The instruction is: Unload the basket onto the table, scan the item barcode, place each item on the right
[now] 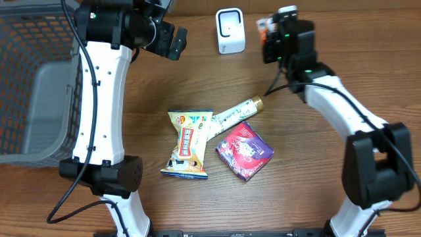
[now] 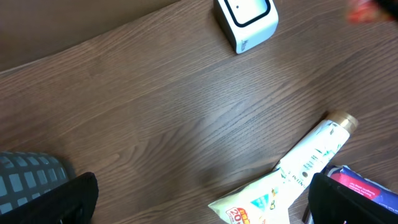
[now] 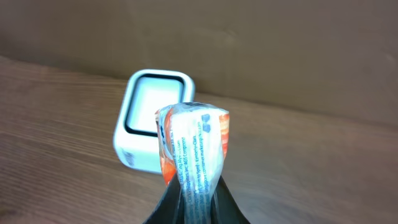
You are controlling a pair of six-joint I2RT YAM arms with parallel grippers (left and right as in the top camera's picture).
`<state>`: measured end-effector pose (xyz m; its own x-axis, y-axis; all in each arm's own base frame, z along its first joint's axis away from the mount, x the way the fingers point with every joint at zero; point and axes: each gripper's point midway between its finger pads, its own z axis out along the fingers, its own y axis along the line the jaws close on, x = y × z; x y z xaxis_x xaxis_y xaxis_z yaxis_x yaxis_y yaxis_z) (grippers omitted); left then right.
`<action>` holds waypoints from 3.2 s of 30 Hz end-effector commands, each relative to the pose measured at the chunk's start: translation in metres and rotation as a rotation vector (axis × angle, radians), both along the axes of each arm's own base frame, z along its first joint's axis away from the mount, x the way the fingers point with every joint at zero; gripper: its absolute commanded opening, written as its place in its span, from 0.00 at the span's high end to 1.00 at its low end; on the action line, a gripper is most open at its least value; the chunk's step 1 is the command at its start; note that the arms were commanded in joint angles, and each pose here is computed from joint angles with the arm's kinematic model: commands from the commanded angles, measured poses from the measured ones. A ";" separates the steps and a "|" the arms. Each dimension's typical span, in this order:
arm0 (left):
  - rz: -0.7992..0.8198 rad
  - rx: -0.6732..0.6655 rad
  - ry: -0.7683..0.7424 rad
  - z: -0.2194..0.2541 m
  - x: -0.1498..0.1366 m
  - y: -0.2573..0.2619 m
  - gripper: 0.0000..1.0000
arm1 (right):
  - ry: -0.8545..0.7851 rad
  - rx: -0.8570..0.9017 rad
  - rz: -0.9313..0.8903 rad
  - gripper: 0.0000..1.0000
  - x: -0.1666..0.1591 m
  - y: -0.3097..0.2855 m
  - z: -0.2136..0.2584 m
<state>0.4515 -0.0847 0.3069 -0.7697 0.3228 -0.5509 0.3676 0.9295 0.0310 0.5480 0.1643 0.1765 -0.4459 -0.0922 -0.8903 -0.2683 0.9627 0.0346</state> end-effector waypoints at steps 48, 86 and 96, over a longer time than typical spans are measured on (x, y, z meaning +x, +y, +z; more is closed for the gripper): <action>0.017 -0.007 -0.012 0.005 -0.001 0.002 0.00 | 0.065 -0.208 -0.045 0.96 0.037 0.046 0.052; 0.017 -0.007 -0.012 0.005 -0.001 0.002 0.00 | 0.986 0.401 -1.349 0.00 -0.222 -0.400 -0.070; 0.017 -0.007 -0.012 0.005 -0.001 0.002 0.00 | 1.158 0.393 -0.775 0.00 -0.177 -0.152 -0.033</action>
